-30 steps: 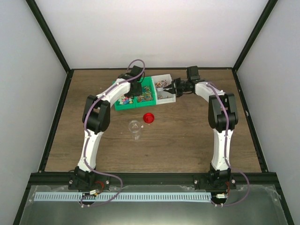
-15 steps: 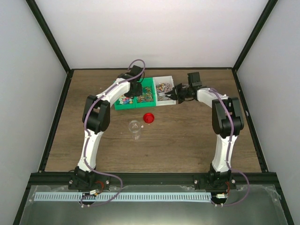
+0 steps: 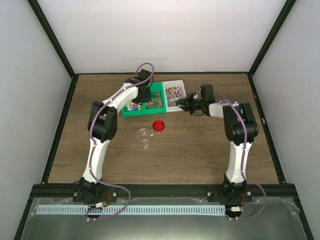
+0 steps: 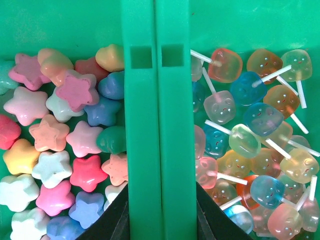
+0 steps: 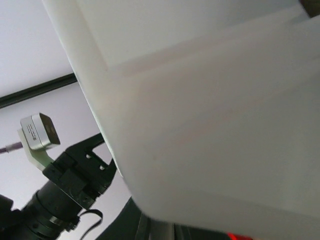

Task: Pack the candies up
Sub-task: Scoop the fake candies from the storage box.

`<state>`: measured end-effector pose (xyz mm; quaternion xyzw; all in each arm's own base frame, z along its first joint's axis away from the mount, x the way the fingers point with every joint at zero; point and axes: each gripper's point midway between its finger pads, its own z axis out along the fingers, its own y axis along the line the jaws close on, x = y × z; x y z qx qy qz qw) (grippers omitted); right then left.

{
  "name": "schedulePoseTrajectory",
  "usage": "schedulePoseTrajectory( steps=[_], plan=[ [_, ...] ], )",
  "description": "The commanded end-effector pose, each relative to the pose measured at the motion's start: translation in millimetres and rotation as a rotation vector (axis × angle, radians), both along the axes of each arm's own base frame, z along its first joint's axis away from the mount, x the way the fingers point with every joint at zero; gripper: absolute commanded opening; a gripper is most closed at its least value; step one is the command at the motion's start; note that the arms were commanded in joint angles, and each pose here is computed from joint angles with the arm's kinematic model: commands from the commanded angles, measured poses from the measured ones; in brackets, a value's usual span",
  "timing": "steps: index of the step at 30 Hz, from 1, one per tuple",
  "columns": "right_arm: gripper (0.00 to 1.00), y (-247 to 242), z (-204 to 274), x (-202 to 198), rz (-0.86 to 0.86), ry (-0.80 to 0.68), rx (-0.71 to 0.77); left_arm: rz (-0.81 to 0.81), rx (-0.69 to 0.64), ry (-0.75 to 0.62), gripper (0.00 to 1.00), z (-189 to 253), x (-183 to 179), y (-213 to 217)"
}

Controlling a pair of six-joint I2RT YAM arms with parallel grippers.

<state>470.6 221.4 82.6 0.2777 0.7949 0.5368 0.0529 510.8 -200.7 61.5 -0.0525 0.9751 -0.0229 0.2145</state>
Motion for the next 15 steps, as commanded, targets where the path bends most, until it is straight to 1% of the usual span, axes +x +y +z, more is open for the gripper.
schedulePoseTrajectory(
  steps=[1, 7, 12, 15],
  plan=[
    [0.01, -1.2, 8.4, -13.8, 0.003, -0.084, -0.026, -0.044, -0.040, 0.186, 0.04, -47.4, -28.8, -6.4],
    [0.01, -0.5, 15.0, -39.5, 0.023, -0.127, -0.022, -0.030, -0.061, 0.193, 0.04, -51.3, -24.6, -4.2],
    [0.01, 2.5, 24.5, -51.2, 0.047, -0.165, -0.034, -0.015, -0.064, 0.191, 0.04, -51.1, -21.1, 0.7],
    [0.01, 1.5, 36.5, -53.4, 0.057, -0.215, -0.062, -0.011, -0.063, 0.191, 0.04, -50.6, -21.0, 2.6]
  ],
)
